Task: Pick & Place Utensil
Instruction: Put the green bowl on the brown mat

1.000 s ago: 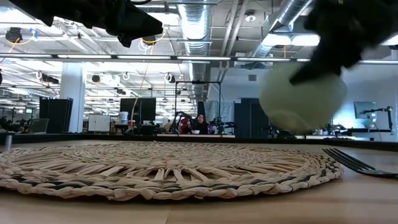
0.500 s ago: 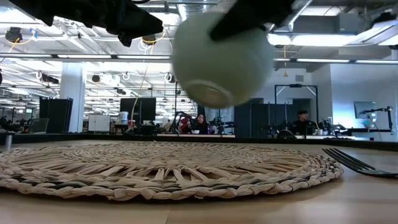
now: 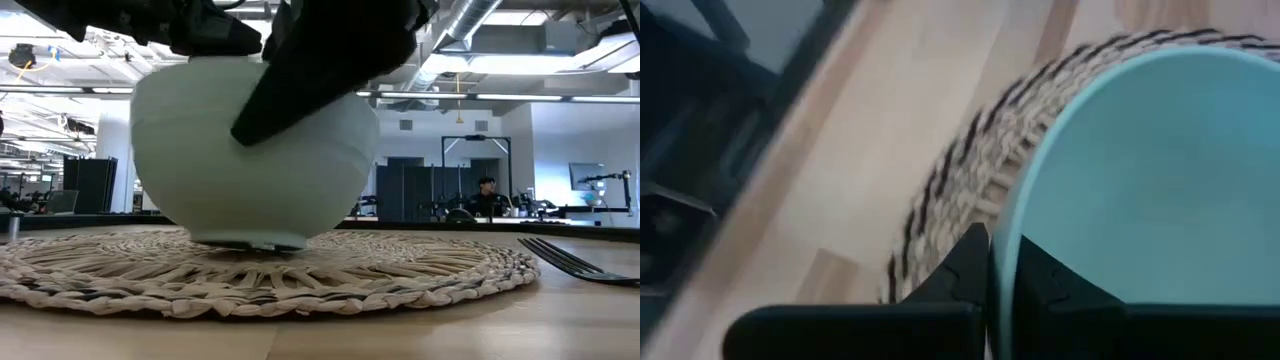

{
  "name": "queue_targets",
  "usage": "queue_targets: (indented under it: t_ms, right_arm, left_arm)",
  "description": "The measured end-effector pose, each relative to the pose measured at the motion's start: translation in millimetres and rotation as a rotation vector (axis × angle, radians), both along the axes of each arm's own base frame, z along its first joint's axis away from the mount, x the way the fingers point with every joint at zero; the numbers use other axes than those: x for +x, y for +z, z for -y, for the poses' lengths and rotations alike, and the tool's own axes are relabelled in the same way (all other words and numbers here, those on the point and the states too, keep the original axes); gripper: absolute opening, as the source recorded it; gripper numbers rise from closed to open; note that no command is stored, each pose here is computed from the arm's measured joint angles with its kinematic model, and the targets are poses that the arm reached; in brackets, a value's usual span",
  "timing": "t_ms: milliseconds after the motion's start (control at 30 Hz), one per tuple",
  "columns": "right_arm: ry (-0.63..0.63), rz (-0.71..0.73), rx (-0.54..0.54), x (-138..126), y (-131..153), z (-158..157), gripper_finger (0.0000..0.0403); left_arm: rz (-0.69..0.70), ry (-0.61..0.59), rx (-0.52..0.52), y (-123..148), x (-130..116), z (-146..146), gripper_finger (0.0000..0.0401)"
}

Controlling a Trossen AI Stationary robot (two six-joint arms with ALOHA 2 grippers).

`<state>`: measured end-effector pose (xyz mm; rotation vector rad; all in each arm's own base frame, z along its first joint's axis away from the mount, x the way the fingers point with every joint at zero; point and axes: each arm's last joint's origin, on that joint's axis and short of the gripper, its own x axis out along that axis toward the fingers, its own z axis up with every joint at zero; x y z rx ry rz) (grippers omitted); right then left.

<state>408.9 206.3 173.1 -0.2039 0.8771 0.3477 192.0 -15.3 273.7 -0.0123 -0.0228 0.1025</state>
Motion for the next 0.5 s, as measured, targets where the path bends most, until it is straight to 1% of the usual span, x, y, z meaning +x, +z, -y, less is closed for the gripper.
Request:
queue_targets:
  t_ms: [100,167,367,500]
  right_arm:
    - [-0.004,-0.002,0.005,1.8,0.1,-0.1,0.0008]
    - [-0.007,-0.005,0.015,1.9,1.2,0.2,0.0017]
    - [-0.008,-0.033,0.017,-0.2,-0.7,0.2,0.0065]
    - [-0.011,-0.033,0.019,0.0,-0.6,0.5,0.009]
  left_arm:
    - [0.008,0.0,-0.001,0.7,0.0,0.0,0.0101]
    - [0.01,0.0,-0.001,1.0,0.0,0.0,0.0101]
    - [0.036,0.001,-0.003,3.4,-0.1,-0.1,0.0101]
    - [0.039,0.003,-0.002,3.8,-0.2,-0.1,0.0101]
